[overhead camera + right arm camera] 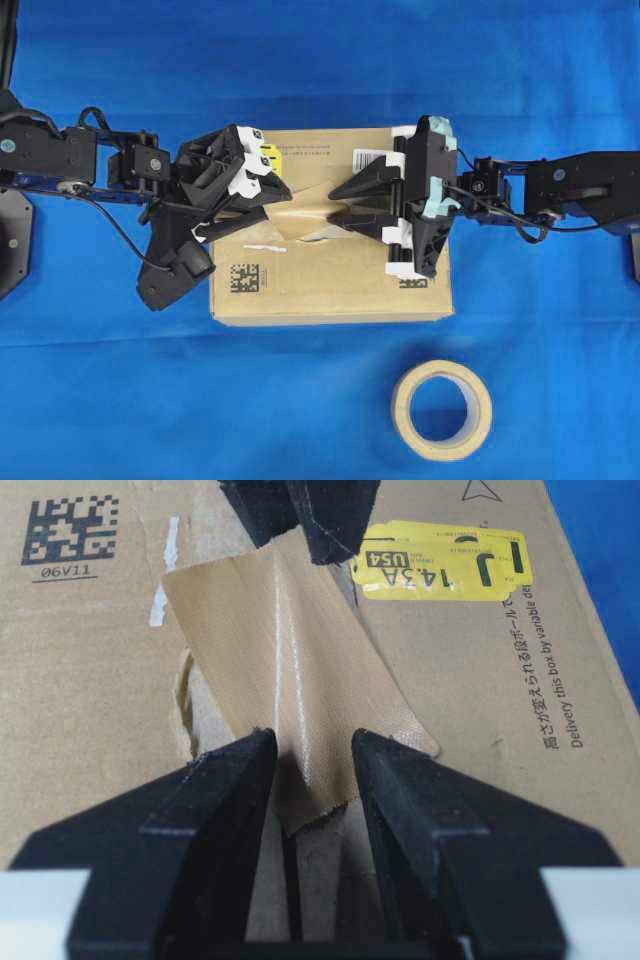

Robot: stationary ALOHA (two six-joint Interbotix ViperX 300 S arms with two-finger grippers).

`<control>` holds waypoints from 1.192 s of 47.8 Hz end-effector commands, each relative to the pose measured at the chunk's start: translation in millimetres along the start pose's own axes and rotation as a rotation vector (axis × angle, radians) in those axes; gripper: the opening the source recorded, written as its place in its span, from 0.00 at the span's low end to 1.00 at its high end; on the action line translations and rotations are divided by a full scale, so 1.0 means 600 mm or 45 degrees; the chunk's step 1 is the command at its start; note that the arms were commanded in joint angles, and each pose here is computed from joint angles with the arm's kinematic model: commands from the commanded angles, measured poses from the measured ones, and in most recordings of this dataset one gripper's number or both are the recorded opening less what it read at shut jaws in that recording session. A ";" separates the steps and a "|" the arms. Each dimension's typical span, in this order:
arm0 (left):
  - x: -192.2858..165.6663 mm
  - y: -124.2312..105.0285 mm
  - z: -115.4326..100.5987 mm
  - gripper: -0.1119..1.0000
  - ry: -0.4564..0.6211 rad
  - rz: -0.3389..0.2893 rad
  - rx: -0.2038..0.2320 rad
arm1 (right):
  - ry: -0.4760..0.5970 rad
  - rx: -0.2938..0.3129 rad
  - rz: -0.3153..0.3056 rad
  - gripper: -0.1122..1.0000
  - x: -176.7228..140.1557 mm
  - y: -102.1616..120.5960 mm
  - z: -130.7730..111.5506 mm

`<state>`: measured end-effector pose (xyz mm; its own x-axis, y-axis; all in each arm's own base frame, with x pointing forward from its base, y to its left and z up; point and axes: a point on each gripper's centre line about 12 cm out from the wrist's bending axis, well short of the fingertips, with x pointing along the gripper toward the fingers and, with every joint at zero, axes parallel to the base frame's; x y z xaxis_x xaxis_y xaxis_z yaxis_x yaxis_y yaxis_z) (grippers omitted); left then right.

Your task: Apply tape along the seams of the closed cardboard box to seal it securely.

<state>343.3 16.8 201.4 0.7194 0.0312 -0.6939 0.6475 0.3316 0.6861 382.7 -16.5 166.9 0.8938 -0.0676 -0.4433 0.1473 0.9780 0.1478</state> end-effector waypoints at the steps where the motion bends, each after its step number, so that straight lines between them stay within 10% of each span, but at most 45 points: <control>1: -0.015 0.011 0.003 0.56 -0.012 0.039 -0.002 | -0.030 0.004 0.006 0.51 -0.002 0.003 0.015; 17: -0.035 0.008 0.003 0.56 -0.033 0.098 -0.015 | -0.042 0.000 0.010 0.51 -0.003 0.006 0.021; 26: -0.048 0.023 0.007 0.56 -0.097 0.274 -0.128 | -0.135 -0.028 0.038 0.51 -0.034 0.016 0.061; 38: -0.063 0.040 0.011 0.56 -0.219 0.439 -0.461 | -0.241 -0.035 0.033 0.51 -0.067 0.010 0.101; 45: -0.058 0.045 0.012 0.51 -0.295 0.449 -0.763 | -0.278 -0.025 0.007 0.49 -0.056 -0.004 0.110; 57: -0.040 0.042 0.014 0.09 -0.398 0.416 -1.195 | -0.273 -0.034 -0.001 0.10 -0.029 -0.007 0.106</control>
<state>340.7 18.0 232.7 0.9325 0.0538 -0.3571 0.0692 0.9439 0.3228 386.4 -31.3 218.2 0.9516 -0.1044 -0.2891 0.1455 0.9815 0.1245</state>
